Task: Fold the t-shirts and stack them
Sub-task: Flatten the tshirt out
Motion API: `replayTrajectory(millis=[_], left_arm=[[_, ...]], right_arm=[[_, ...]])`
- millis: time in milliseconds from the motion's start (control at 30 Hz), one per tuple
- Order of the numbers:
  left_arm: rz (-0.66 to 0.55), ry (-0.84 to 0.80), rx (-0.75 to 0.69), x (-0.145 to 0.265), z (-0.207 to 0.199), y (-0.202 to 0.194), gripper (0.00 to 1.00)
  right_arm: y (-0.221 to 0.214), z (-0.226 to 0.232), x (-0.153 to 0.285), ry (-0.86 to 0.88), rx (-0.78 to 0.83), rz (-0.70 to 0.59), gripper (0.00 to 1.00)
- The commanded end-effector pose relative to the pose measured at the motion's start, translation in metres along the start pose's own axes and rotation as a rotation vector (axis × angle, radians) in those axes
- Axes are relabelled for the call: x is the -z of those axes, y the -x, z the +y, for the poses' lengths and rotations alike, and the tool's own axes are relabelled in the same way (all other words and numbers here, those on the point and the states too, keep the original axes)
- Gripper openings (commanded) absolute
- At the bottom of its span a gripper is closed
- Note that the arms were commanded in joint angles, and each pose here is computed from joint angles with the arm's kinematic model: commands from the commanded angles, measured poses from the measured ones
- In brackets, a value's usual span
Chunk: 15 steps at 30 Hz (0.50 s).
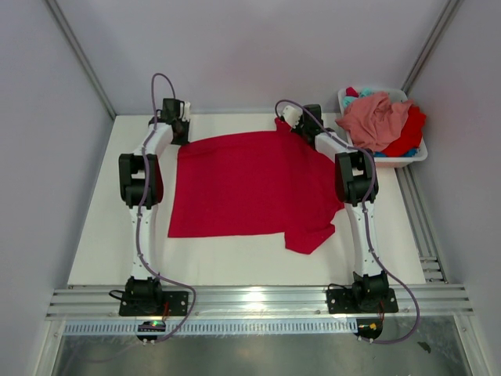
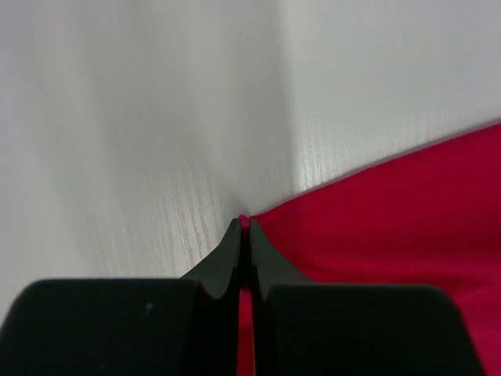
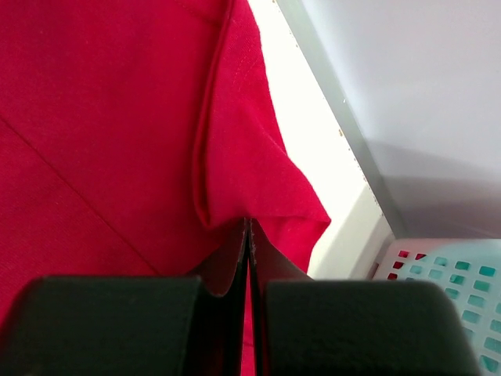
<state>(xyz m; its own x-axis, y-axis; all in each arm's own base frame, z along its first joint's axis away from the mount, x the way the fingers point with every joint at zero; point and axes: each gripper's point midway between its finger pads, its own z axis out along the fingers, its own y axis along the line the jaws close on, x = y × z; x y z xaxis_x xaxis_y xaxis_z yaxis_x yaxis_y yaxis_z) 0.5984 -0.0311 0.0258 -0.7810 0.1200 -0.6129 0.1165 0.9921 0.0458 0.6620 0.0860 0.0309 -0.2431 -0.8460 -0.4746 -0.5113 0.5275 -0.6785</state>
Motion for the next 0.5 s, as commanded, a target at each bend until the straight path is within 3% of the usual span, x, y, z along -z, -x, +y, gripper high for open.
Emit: replayTrajectory(millis=[0,200,467], left_arm=[[-0.025,0.021,-0.03,0.022,0.009,0.012,0.0],[-0.069,0.028,-0.026,0.027,0.01,0.026,0.0],[-0.176,0.057,-0.017,0.038,0.015,0.072,0.0]], right_arm=[[0.01,-0.011,0.014,-0.02,-0.043,-0.009,0.03],[0.012,-0.028,0.019,-0.096,-0.057,-0.007,0.03],[0.03,-0.094,0.04,-0.407,-0.24,-0.069,0.03]])
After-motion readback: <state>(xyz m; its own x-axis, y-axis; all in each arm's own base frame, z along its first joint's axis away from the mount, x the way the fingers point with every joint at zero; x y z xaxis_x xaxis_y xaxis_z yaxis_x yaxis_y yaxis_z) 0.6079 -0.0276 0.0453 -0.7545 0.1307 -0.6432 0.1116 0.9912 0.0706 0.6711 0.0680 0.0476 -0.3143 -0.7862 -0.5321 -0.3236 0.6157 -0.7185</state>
